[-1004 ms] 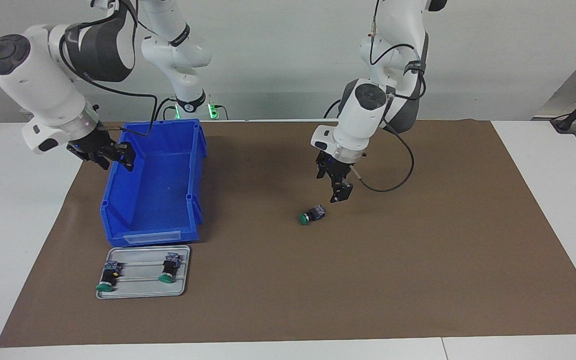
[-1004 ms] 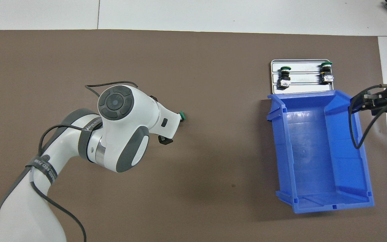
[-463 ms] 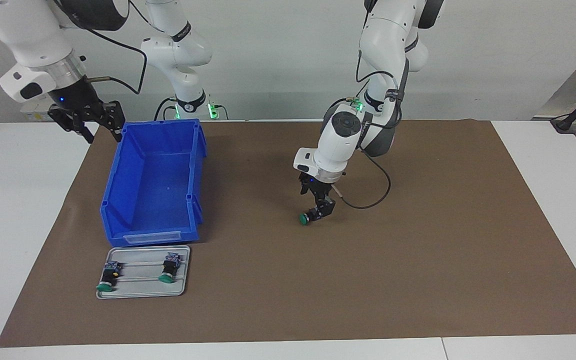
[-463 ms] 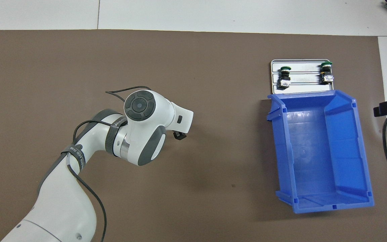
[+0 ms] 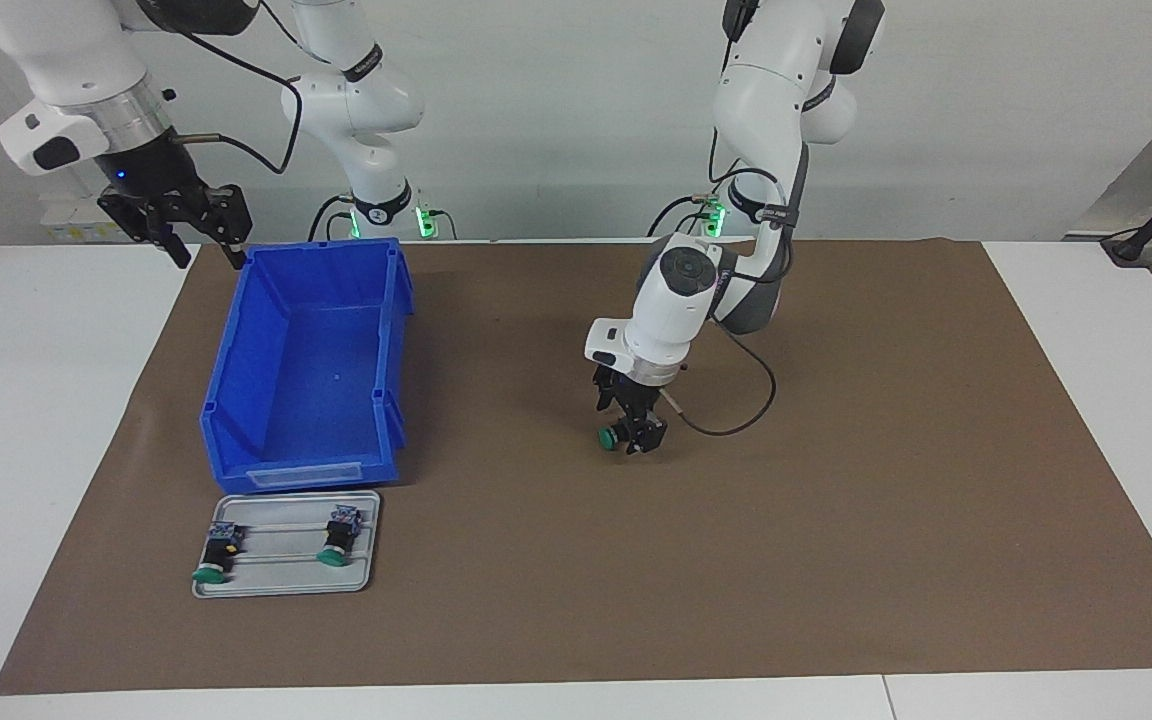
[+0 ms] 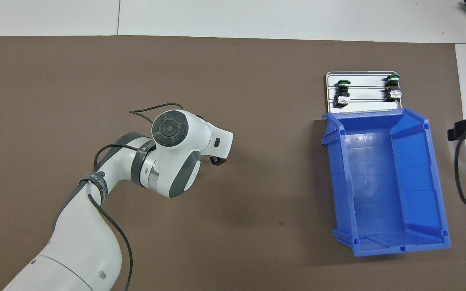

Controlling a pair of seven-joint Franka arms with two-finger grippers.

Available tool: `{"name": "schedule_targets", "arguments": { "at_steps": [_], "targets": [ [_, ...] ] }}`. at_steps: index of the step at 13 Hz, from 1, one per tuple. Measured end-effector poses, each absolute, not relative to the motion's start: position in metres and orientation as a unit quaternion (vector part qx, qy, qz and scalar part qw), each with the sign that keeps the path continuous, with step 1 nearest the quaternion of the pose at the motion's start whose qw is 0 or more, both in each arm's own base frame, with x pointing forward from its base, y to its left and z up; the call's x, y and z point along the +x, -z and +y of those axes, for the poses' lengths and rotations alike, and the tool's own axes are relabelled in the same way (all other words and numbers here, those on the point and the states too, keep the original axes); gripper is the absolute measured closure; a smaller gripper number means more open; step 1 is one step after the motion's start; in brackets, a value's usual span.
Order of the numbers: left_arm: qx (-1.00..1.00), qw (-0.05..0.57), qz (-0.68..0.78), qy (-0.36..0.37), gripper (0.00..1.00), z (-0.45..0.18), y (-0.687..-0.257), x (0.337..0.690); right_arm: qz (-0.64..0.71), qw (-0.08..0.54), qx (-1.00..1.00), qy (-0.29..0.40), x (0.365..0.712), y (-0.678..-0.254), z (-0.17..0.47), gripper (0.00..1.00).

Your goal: Place and press button with both arms

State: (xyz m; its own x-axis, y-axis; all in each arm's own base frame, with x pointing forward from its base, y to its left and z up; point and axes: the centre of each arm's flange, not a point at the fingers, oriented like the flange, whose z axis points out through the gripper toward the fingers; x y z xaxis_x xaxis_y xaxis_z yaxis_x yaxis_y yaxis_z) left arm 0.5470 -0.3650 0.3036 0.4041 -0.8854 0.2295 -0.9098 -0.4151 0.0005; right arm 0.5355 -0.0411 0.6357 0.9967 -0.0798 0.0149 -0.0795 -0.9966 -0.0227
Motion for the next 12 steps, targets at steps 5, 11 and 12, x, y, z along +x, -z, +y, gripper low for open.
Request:
{"name": "schedule_targets", "arguments": {
  "at_steps": [5, 11, 12],
  "targets": [
    [0.835, 0.062, -0.537, -0.099, 0.18, -0.366, -0.300, 0.547, 0.042, 0.012, -0.999, -0.010, 0.536, -0.610, -0.042, 0.11],
    [0.833, 0.063, -0.542, -0.094, 0.67, -0.372, -0.298, 0.542, 0.064, -0.012, -0.998, -0.023, 0.529, -0.599, -0.051, 0.03],
    [0.832, 0.063, -0.543, -0.093, 0.67, -0.373, -0.299, 0.543, 0.064, -0.012, -0.998, -0.023, 0.528, -0.600, -0.051, 0.03]
  ]
}}
